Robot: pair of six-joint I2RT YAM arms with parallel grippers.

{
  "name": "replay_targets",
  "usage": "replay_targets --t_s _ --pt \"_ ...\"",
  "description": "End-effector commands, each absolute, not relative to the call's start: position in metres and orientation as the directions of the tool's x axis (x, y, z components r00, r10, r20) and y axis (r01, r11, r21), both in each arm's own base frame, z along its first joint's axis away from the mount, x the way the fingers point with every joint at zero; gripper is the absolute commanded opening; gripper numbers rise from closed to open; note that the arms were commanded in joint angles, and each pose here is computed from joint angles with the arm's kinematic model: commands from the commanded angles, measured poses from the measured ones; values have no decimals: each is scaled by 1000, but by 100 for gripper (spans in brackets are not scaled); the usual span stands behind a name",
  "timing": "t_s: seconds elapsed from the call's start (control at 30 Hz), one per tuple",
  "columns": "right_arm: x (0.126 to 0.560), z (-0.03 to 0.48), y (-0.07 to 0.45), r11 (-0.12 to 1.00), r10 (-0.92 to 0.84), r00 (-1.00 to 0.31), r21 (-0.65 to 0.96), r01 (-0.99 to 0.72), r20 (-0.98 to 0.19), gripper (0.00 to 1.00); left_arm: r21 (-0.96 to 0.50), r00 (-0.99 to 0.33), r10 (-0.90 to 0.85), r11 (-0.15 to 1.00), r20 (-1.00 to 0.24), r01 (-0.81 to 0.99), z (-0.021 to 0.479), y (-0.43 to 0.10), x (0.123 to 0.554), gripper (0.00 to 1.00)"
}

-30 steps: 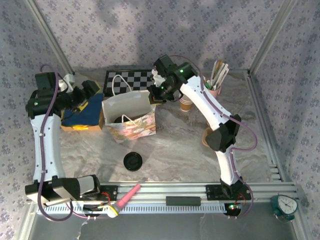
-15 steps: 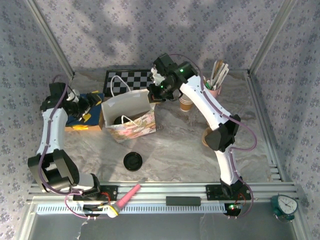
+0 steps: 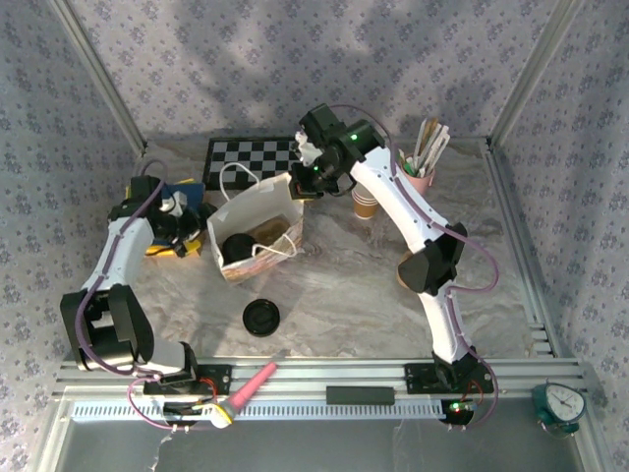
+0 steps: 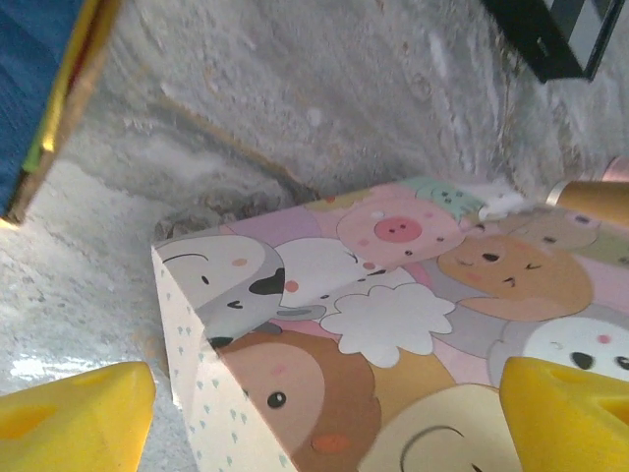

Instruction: Pack the takeout coffee

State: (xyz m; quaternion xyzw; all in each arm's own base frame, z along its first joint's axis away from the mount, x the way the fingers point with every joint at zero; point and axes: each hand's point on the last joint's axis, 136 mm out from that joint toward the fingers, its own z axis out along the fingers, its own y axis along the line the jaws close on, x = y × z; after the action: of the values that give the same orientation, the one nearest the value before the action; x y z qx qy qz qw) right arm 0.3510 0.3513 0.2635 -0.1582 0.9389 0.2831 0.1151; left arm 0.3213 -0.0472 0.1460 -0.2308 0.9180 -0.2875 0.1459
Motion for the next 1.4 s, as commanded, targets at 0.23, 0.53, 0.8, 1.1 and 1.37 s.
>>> replay_targets --t_s 0.23,0.53,0.8,1.1,1.37 --pt "369 269 340 792 -208 -918 492 -360 -337 0 -618 -866 -473 733 -160 -286 155 -64 295 89" --pt "374 267 346 759 -218 -919 534 -371 -329 3 -578 -864 -476 756 -163 -308 146 -62 289 90" --pt "370 263 365 735 -243 -911 550 -397 -334 23 -592 -796 -580 708 -175 -385 154 -21 320 91" --pt "370 307 358 733 -195 -872 524 -433 -448 65 -595 -822 -548 717 -156 -364 143 -22 336 91" --pt "367 351 345 719 -140 -825 517 -465 -548 89 -594 -832 -538 717 -137 -365 131 -23 344 91"
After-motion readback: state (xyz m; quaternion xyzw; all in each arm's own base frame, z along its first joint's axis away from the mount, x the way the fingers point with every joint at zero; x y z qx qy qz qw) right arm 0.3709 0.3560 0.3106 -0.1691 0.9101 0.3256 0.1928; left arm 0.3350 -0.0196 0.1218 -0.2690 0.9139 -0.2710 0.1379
